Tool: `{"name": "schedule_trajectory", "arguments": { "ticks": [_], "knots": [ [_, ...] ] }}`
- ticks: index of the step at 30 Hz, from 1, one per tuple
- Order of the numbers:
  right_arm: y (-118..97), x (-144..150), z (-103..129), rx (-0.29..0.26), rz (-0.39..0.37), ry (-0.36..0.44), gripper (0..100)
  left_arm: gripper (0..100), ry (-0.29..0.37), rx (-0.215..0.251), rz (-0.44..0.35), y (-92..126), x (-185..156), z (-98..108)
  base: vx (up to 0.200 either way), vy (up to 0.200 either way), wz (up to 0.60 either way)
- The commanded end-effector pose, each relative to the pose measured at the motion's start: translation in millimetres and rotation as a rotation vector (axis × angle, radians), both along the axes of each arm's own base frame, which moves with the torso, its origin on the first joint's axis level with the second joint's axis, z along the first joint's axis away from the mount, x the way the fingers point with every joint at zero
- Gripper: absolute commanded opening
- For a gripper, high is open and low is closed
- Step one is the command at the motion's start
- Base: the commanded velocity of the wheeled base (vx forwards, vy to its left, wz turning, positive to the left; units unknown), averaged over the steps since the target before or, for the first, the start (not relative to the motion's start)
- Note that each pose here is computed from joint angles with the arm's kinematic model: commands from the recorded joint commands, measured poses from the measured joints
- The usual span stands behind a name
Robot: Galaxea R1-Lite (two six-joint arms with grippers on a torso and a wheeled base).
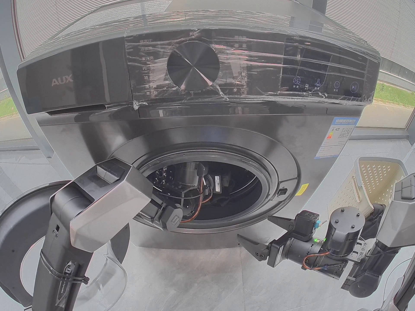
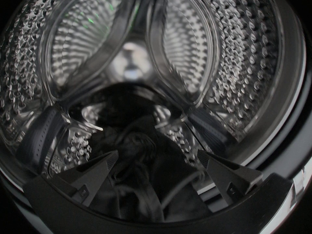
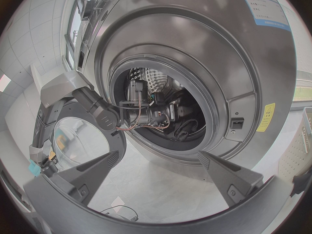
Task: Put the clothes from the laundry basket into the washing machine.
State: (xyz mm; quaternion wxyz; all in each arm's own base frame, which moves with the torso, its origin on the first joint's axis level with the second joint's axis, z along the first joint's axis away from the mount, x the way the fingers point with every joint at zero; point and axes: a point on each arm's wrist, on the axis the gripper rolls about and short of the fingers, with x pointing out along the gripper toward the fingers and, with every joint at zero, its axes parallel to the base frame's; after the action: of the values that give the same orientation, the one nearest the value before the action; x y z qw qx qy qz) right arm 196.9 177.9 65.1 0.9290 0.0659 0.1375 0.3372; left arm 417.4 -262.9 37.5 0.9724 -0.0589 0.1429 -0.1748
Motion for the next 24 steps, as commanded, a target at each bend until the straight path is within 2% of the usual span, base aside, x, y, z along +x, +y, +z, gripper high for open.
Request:
{"name": "schedule_trajectory", "arguments": {
  "ticks": [1,3,12,16,17,24],
  "knots": [
    [-0.1,-0.2,0.5,0.006,0.001,-0.006,100,100,0.078,0.028,-0.086,0.2,-27.1,3.6,0.000,0.000,0.00],
    [0.2,-0.5,0.5,0.006,0.002,-0.006,100,100,0.108,0.044,-0.107,-1.4,-32.9,-6.3,0.000,0.000,0.00],
    [-0.1,-0.2,0.5,0.006,0.001,-0.006,100,100,0.142,0.069,-0.110,-2.2,-24.4,-37.8,0.000,0.000,0.00],
    [0.2,-0.5,0.5,0.006,0.002,-0.006,100,100,0.143,0.068,-0.107,-2.5,-20.1,-41.1,0.000,0.000,0.00],
    [0.2,-0.5,0.5,0.006,0.002,-0.006,100,0,0.145,0.070,-0.104,-3.4,-17.5,-44.4,0.000,0.000,0.00],
    [0.4,-0.3,0.7,0.007,0.002,-0.007,100,0,0.108,0.062,-0.070,-0.1,-1.6,-46.3,0.000,0.000,0.00]
  ]
}}
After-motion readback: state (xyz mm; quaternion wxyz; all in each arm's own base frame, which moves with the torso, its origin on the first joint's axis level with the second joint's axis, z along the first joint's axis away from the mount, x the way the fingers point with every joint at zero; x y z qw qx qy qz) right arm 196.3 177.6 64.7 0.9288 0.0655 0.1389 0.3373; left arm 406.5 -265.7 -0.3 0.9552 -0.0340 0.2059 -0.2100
